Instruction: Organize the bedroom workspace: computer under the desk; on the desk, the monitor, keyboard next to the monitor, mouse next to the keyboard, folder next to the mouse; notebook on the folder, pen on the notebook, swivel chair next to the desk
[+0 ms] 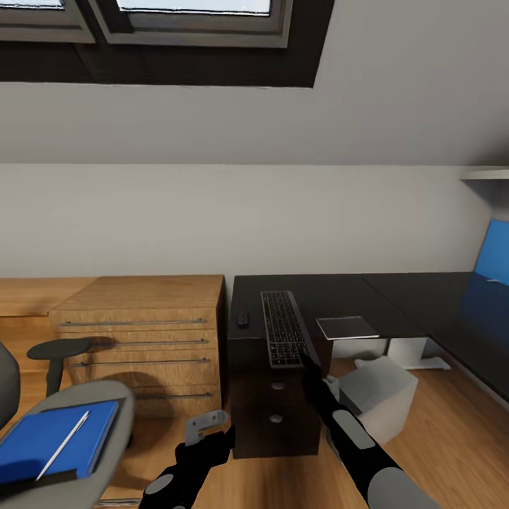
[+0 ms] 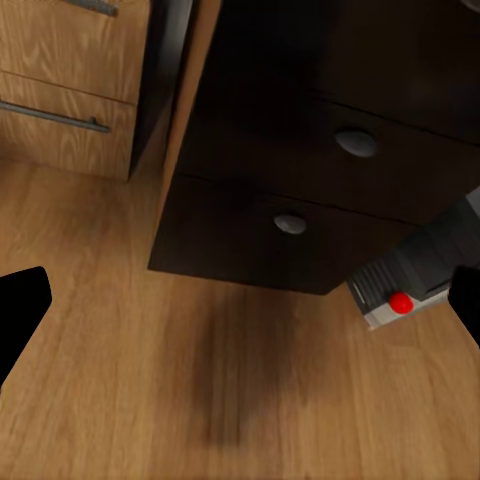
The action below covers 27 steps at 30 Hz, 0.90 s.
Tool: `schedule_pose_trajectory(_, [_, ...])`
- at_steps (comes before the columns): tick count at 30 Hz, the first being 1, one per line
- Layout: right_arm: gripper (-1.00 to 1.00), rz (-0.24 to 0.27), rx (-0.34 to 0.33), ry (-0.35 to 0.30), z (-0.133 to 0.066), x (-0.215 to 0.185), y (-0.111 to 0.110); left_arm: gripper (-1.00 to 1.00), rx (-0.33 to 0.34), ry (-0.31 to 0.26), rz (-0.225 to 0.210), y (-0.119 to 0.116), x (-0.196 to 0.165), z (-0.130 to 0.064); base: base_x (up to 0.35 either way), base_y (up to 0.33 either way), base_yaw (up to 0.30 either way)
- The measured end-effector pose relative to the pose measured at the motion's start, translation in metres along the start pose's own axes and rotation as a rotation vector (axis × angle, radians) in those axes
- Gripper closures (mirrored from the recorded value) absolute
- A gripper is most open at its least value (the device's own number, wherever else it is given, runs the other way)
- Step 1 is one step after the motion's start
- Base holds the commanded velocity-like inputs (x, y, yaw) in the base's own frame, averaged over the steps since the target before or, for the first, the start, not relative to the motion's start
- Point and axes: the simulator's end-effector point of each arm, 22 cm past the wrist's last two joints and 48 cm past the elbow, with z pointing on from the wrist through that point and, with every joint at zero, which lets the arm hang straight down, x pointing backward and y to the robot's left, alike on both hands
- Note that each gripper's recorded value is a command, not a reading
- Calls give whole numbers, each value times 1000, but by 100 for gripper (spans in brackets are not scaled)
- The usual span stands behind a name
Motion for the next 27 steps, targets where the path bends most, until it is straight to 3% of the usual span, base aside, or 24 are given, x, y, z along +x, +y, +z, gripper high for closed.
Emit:
schedule_pose_trajectory(24, [-100,0,0,0,0,0,0,-100,1,4,0,-1,2,0,52,1,0])
schedule_pose_trajectory(25, [100,0,0,0,0,0,0,-100,1,3,0,-1,1,0,0,0,0])
schedule_pose_trajectory(27, [100,0,1,1,0,1,0,-100,1,3,0,-1,1,0,0,0,0])
